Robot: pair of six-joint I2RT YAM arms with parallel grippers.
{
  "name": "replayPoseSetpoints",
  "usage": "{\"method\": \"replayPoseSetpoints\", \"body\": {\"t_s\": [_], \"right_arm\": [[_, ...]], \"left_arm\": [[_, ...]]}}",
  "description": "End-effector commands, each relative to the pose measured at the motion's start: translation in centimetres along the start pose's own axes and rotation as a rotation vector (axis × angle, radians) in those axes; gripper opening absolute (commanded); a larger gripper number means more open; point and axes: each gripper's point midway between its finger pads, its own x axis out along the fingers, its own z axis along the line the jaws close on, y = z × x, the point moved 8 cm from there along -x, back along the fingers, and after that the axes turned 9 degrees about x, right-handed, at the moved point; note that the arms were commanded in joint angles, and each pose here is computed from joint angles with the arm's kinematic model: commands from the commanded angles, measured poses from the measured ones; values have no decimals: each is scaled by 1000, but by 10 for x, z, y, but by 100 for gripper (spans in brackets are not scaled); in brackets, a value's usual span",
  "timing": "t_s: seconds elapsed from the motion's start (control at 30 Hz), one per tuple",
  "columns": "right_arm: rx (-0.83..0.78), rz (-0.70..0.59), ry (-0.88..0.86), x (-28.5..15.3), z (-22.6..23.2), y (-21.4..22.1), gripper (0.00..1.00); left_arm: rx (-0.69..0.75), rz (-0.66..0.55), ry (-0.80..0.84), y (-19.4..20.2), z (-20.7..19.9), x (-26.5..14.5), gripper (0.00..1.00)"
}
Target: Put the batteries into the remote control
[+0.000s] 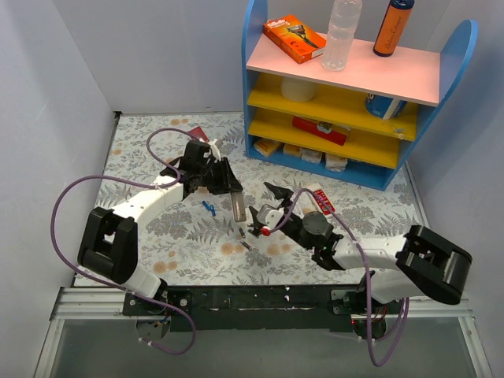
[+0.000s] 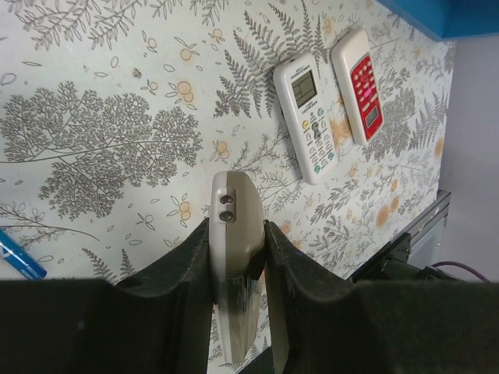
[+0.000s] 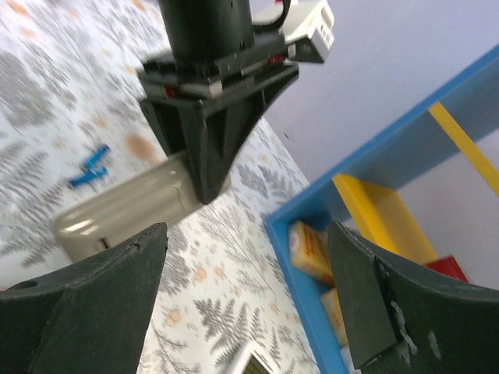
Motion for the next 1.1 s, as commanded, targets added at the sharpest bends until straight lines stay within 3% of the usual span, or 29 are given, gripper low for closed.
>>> {"method": "replayPoseSetpoints", "body": {"t_s": [0.0, 0.27, 1.07], "right_arm": [[137, -52, -186, -6, 9, -14, 91], [182, -132, -351, -8, 15, -28, 92], [143, -179, -331, 13, -1, -47, 90]], "left_arm": [[14, -56, 135, -14, -7, -18, 0], [11, -71, 282, -17, -10, -42, 0], [53, -5, 392, -9, -20, -53, 0]]}}
